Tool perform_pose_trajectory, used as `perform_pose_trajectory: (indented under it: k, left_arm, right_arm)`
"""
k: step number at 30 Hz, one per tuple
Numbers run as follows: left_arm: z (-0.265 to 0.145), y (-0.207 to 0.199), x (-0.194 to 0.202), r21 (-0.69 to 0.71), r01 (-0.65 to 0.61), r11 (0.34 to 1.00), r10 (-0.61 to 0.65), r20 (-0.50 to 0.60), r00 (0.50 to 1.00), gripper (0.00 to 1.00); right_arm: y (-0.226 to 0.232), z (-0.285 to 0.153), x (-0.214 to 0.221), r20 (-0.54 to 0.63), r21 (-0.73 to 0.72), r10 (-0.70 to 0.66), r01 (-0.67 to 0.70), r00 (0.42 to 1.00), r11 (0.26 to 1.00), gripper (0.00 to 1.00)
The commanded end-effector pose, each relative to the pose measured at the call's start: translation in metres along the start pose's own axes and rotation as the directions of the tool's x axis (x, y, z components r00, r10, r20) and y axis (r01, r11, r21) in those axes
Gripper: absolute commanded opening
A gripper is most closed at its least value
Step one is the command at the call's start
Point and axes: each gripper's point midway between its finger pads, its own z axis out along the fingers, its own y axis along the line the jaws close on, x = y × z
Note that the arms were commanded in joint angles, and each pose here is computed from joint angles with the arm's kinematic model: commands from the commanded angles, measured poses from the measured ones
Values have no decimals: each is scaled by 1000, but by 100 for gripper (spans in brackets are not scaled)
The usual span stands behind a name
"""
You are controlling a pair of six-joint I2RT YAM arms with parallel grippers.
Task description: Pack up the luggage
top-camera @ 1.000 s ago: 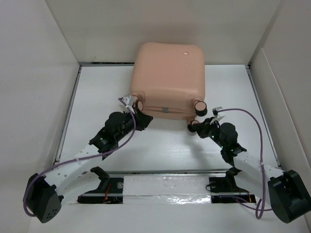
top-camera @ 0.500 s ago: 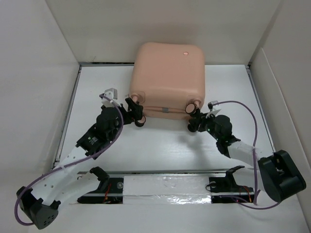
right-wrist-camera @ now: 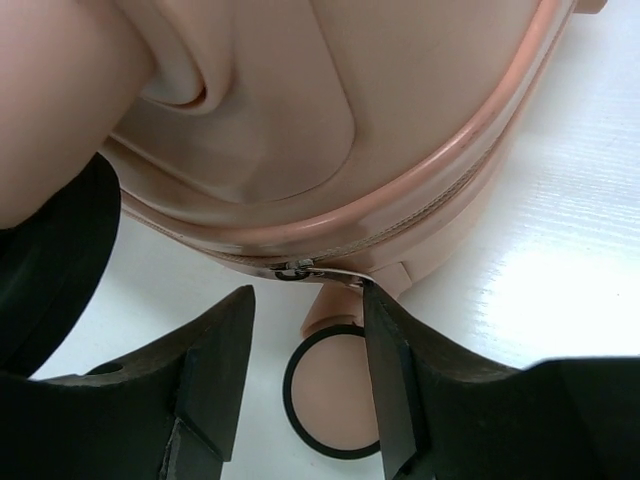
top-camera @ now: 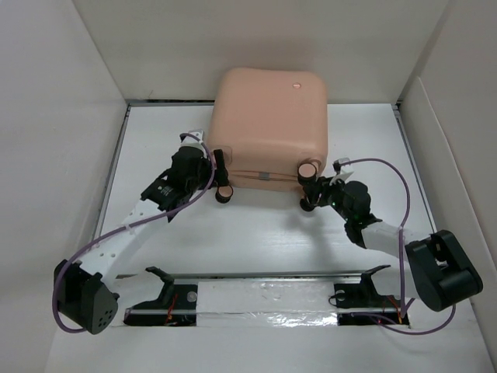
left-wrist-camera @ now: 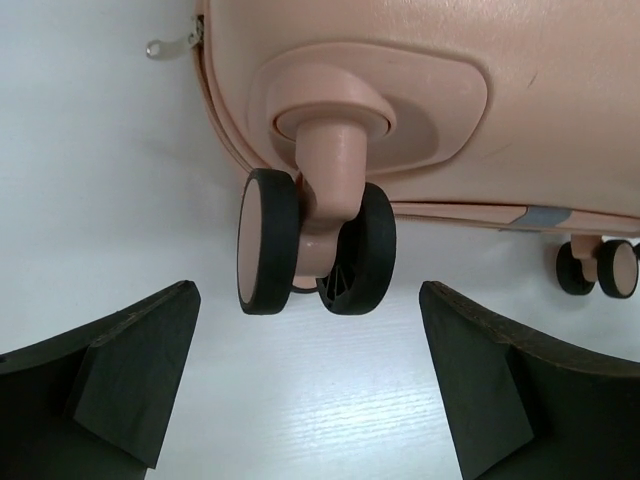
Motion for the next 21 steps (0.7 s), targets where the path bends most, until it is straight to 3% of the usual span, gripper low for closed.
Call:
perform_pose_trajectory:
  k: [1,4,5,6,12,14,18,21]
  left_arm:
    - [-3,-20,-25,85,-28,996,24,49,998,91]
    - [6,-31,-26,122,-31,992,27,33,999,89]
    - [5,-33,-29,128,-29,991,24,39,999,88]
    - [7,-35,-28,132,-26,991,22,32,999,87]
    - [13,-41,-30,150,-13,989,9,27,1000,78]
    - [15,-40,-28,143,-10,990,7,20,1000,77]
    - [17,-36,-25,127,-7,992,5,12,1000,77]
    - [17,-30,-24,96,-11,995,10,12,1000,78]
  right_arm:
    - [3,5,-50,181,-15,-33,36,983,999,50]
    - [7,11,-48,179,-44,-29,38,983,998,34]
    - [8,11,-48,177,-50,-29,39,984,998,34]
    - [10,12,-48,183,-59,-27,38,983,998,25]
    - [11,10,-50,196,-62,-19,31,981,998,10]
    - [9,8,-50,198,-51,-17,27,980,998,12]
    - [4,3,-43,170,-24,-8,12,985,1000,46]
    - [3,-6,-41,164,-14,2,0,986,1000,48]
